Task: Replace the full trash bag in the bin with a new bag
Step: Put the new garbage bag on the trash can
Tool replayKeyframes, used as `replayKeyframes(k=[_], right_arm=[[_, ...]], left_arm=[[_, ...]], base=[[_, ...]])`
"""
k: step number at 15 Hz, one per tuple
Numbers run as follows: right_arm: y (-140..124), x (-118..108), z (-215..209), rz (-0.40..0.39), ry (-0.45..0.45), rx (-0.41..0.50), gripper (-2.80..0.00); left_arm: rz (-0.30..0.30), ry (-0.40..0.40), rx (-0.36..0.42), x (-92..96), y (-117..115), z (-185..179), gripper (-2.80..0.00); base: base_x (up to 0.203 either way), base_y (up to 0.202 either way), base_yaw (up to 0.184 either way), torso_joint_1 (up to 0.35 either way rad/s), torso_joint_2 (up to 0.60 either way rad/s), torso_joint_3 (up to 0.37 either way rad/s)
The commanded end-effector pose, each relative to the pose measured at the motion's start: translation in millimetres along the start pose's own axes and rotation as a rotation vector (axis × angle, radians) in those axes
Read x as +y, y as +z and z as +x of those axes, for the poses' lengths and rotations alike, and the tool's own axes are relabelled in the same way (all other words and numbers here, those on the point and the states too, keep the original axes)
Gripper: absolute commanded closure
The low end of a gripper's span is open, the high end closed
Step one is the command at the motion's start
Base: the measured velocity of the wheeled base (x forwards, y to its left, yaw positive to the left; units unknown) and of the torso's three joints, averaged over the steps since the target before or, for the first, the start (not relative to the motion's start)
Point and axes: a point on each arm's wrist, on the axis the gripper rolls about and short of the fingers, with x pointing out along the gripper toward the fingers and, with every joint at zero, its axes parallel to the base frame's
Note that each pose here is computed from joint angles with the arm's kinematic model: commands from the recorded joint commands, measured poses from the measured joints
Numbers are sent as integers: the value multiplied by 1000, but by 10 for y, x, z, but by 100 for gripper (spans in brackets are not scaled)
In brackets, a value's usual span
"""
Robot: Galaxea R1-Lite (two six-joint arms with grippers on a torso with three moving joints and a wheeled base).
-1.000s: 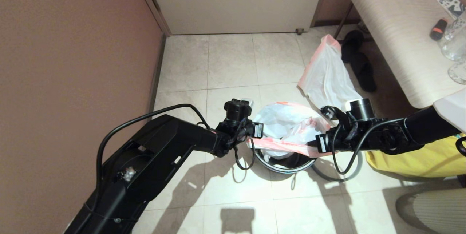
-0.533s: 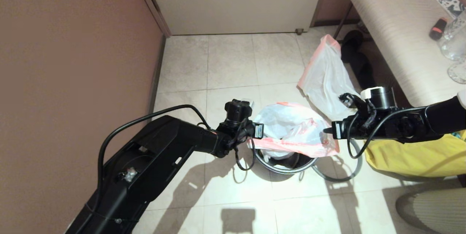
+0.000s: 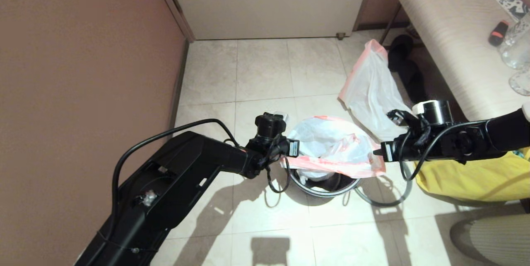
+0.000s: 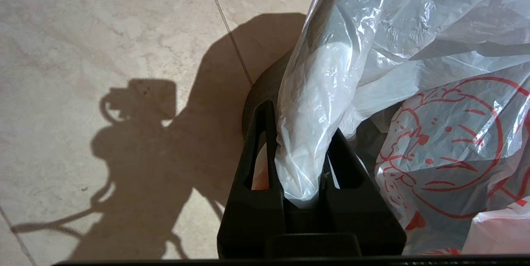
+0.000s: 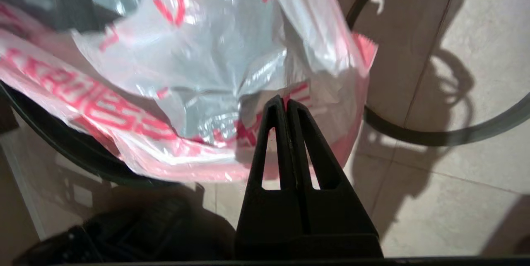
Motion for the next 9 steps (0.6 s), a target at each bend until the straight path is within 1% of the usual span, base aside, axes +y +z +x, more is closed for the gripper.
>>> replayKeyframes(k=[1,5,6,7,8,9], right_arm=[[-70,-1,59,-36,5,60,0],[-189,122,275,-48,37,110,0],[-173,144,314,-27,40,77,0],[-145,147,346,-7,44,24,0],[-173,146,370,5,47,9,0],[-186,174,376,5,54,15,0]], left_arm=[[-2,3,-1,10,-12,9,0],[-1,0,0,2,-13,9,0],[-1,0,-1,-6,-10,5,0],[0,0,1,-6,-18,8,0],[0,-1,2,-11,-21,9,0],[0,-1,2,-14,-20,8,0]], base=[[0,0,0,0,0,0],[0,0,0,0,0,0],[0,0,0,0,0,0],[0,0,0,0,0,0],[0,0,0,0,0,0],[0,0,0,0,0,0]])
